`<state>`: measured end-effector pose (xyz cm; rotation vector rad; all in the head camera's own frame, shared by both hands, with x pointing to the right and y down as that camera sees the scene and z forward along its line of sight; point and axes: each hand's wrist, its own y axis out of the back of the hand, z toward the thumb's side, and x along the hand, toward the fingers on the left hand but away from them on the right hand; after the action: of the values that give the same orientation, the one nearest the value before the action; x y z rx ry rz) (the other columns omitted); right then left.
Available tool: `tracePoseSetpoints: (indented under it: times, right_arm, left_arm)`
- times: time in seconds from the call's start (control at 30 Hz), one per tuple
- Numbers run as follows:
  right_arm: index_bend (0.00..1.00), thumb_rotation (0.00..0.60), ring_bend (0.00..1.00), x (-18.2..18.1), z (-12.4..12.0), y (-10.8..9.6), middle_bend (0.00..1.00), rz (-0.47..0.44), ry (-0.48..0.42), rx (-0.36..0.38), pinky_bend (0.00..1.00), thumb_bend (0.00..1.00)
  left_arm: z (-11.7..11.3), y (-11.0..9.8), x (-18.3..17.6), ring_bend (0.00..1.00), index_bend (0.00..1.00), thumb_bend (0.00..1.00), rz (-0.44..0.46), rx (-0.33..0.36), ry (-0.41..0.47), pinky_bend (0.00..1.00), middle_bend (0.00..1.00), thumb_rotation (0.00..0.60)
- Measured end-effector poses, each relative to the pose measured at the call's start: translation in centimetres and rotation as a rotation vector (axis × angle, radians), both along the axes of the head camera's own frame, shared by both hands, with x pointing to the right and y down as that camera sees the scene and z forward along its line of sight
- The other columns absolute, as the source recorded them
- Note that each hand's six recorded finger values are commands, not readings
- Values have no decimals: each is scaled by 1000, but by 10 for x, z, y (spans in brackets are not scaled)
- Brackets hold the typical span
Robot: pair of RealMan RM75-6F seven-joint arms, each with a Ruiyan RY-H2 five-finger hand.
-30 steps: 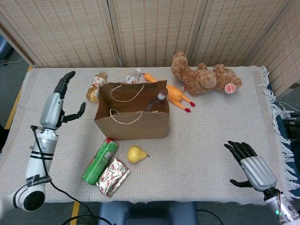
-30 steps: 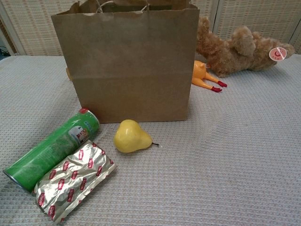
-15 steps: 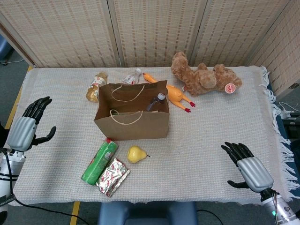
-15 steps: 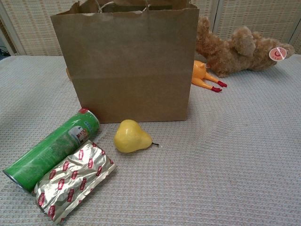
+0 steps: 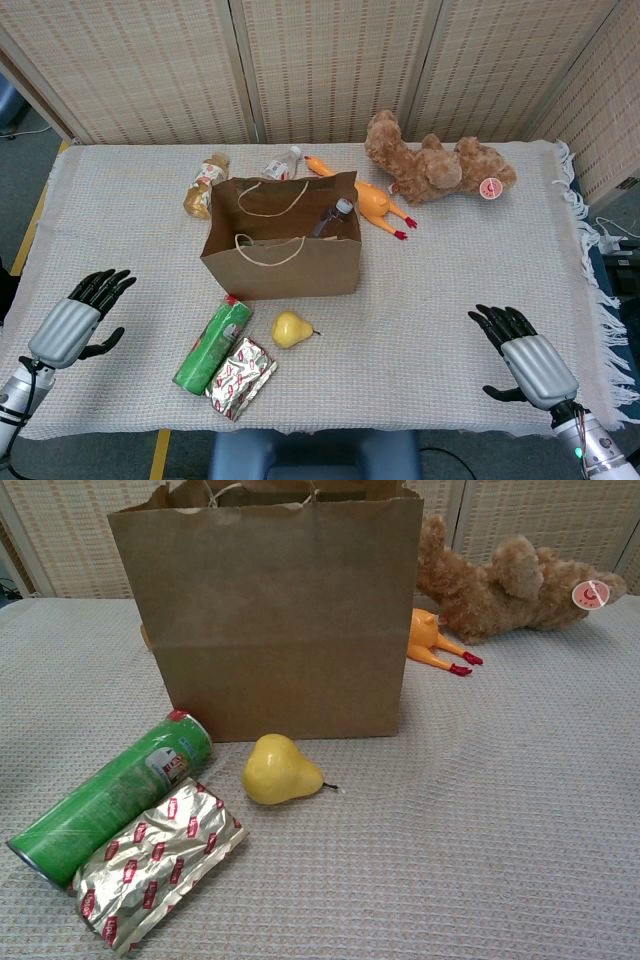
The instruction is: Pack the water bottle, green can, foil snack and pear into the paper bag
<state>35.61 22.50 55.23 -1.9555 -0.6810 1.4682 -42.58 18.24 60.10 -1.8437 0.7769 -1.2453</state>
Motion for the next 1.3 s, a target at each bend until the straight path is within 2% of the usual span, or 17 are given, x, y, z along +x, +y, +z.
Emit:
tracePoseSetpoints:
  times: [0.17, 0.3, 0.4, 0.5, 0.63, 0.87, 1.03, 1.3]
  right_arm:
    - [0, 600, 0, 1, 0, 0, 0, 5, -3, -2, 0, 21]
    - [0, 600, 0, 5, 1, 0, 0, 13, 0, -8, 0, 22]
    - [0, 600, 0, 6, 2, 1, 0, 17, 3, -15, 0, 21]
    - [0, 600, 0, 7, 3, 1, 0, 18, 3, -19, 0, 22]
    - [0, 600, 0, 7, 3, 2, 0, 19, -1, -25, 0, 22]
    - [0, 600, 0, 6, 4, 2, 0, 13, -8, -34, 0, 22]
    - [0, 600, 0, 5, 2, 2, 0, 15, -15, -32, 0, 21]
    - [0, 600, 0, 5, 2, 2, 0, 12, -15, -32, 0, 22]
  left_arm:
    - [6, 6, 16, 0, 0, 390, -288, -133, 65, 13, 0, 600]
    - [13, 19, 10, 0, 0, 390, -481, -242, 8, 0, 0, 600]
    - [12, 34, 23, 0, 0, 389, -552, -314, -5, 0, 0, 600]
    - [6, 47, 38, 0, 0, 389, -604, -358, 16, 0, 0, 600]
    - [1, 60, 47, 0, 0, 390, -635, -370, 27, 0, 0, 600]
    - [4, 81, 63, 0, 0, 391, -587, -367, 15, 0, 0, 600]
    - [8, 102, 67, 0, 0, 394, -574, -395, -2, 0, 0, 600]
    - [4, 108, 74, 0, 0, 396, -538, -368, 16, 0, 0, 600]
